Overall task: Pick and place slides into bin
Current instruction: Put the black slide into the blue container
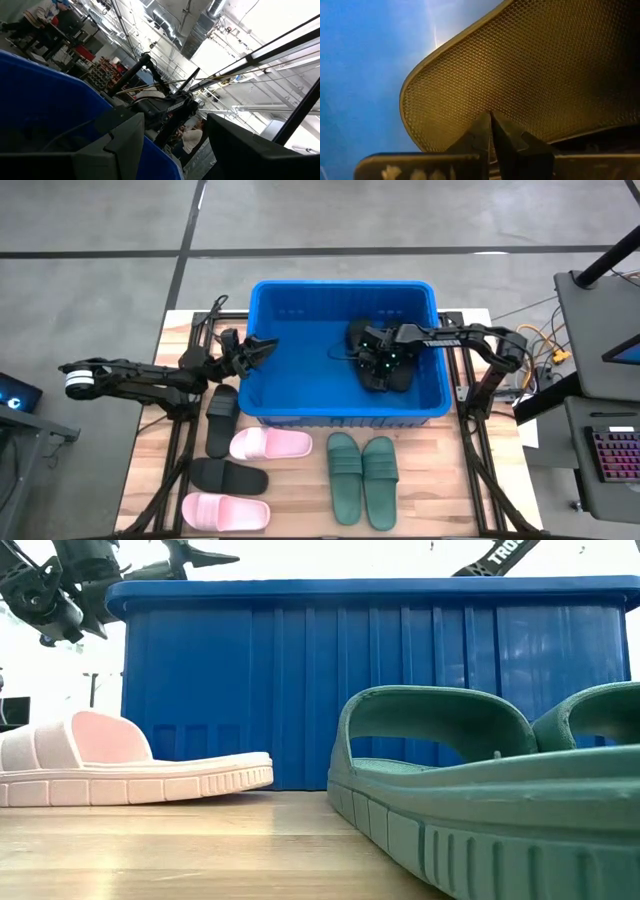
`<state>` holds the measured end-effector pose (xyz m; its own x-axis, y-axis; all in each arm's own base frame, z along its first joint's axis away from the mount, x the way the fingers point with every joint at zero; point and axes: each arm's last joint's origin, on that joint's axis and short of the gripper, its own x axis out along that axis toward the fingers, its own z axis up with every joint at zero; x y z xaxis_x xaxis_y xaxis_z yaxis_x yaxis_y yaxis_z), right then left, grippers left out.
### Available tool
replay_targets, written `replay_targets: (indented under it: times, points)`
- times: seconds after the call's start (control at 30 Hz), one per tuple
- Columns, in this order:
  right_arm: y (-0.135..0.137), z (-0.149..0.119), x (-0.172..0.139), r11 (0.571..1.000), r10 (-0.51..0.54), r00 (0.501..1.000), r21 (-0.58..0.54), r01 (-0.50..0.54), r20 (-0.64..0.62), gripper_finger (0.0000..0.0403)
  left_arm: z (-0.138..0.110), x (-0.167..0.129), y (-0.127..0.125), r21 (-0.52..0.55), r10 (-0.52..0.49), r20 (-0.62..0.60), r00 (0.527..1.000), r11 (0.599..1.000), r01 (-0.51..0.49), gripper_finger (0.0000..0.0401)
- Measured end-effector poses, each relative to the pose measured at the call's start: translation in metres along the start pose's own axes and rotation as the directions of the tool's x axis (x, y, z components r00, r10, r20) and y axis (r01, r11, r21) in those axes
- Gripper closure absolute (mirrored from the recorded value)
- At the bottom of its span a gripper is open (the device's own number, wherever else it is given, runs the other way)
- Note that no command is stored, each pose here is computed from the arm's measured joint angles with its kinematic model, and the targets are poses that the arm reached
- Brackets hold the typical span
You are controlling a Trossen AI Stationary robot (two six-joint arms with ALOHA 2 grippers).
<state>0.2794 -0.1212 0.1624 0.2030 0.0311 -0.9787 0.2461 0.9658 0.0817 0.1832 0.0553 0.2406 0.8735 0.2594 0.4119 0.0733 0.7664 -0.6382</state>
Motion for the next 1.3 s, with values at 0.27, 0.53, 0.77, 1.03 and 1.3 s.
replay_targets:
  times: [0.27,0.53,0.77,1.03,1.3]
  points:
    - [-0.001,0.033,-0.036,1.000,-0.013,0.993,-0.017,0.015,0.117,0.0394,0.000,0.000,0.000,-0.001,0.000,0.000,1.000,1.000,0.000,0.0200]
    - [-0.016,0.066,-0.065,0.994,-0.095,0.921,-0.019,0.111,0.377,0.0394,0.000,0.000,0.000,-0.001,0.001,0.000,1.000,1.000,-0.001,0.0200]
    - [-0.034,0.073,-0.030,0.993,-0.108,0.945,-0.018,0.120,0.310,0.0395,0.000,0.000,0.000,-0.001,0.002,0.000,1.000,1.000,-0.002,0.0200]
    - [-0.040,0.092,-0.002,0.993,-0.094,0.960,-0.045,0.110,0.264,0.0394,0.000,0.000,0.000,-0.002,0.001,-0.001,1.000,1.000,-0.001,0.0200]
    - [-0.046,0.103,0.013,0.980,-0.105,0.988,-0.155,0.122,0.109,0.0394,0.000,0.000,0.000,-0.002,0.000,-0.003,1.000,1.000,0.000,0.0200]
